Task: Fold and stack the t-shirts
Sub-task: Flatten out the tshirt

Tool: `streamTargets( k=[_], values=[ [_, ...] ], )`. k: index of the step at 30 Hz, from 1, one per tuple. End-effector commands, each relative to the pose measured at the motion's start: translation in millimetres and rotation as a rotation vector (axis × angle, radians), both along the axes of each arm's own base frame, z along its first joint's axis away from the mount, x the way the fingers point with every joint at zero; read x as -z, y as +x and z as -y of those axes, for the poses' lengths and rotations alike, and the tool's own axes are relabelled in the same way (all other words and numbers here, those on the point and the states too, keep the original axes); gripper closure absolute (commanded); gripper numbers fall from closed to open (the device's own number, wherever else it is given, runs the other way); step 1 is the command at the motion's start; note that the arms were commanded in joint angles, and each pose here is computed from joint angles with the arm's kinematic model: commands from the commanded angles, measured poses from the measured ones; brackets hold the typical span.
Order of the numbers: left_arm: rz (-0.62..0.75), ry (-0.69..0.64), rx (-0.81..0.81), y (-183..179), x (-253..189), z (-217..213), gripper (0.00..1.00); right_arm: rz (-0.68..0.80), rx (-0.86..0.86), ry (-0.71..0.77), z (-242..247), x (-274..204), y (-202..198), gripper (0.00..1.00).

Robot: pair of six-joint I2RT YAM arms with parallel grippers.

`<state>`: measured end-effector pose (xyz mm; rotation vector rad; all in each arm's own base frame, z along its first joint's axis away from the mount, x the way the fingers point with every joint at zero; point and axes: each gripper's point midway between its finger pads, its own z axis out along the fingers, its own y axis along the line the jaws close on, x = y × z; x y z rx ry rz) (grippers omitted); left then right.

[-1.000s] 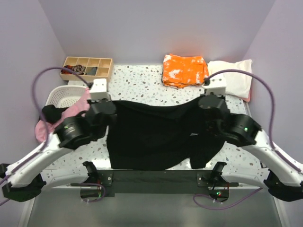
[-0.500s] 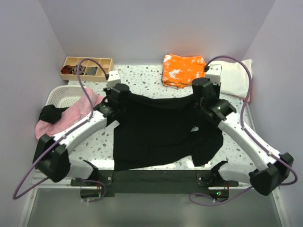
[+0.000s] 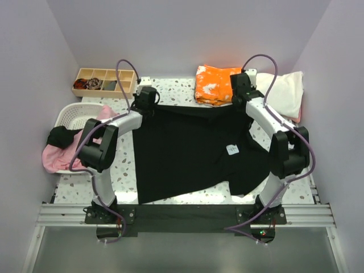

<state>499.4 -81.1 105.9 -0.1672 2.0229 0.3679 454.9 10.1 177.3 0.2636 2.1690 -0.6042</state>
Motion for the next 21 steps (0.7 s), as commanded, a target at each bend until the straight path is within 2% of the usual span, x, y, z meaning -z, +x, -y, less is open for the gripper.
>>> streamTargets(
  k=[1, 5, 8, 9, 10, 11, 12, 15, 16, 17, 20, 21],
  values=[
    [0.091, -0.003, 0.049, 37, -20, 9, 1.00, 0.039, -0.001, 0.087, 3, 1, 40, 0.99],
    [0.035, -0.013, 0.092, 41, -1, 18, 1.00, -0.014, 0.004, 0.087, 10, 19, 51, 0.99],
    [-0.007, -0.045, 0.097, 35, 15, 22, 1.00, -0.066, -0.010, 0.083, 13, 37, 60, 0.93],
    [-0.016, -0.059, 0.092, 33, 20, 23, 1.00, -0.080, -0.009, 0.081, 17, 41, 63, 0.83],
    [-0.040, -0.060, 0.083, 27, 29, 21, 1.00, -0.071, -0.006, 0.083, 17, 36, 69, 0.77],
    [-0.048, -0.061, 0.073, 25, 34, 19, 1.00, -0.084, 0.004, 0.073, 20, 40, 70, 0.66],
    [-0.054, -0.058, 0.066, 23, 38, 18, 1.00, -0.094, 0.012, 0.062, 23, 45, 71, 0.26],
    [-0.085, -0.061, 0.040, 16, 45, 13, 0.88, -0.072, 0.017, 0.054, 28, 37, 72, 0.24],
    [-0.083, -0.058, 0.043, 16, 43, 13, 0.75, -0.054, 0.012, 0.061, 29, 27, 69, 0.23],
    [-0.079, -0.061, 0.049, 17, 39, 14, 0.70, -0.038, 0.001, 0.074, 26, 22, 69, 0.22],
    [-0.097, -0.075, 0.078, 16, 34, 19, 0.65, -0.019, -0.057, 0.154, 12, 6, 66, 0.19],
    [-0.110, -0.082, 0.081, 15, 35, 21, 0.65, -0.059, -0.056, 0.183, 9, 11, 58, 0.19]
  ],
)
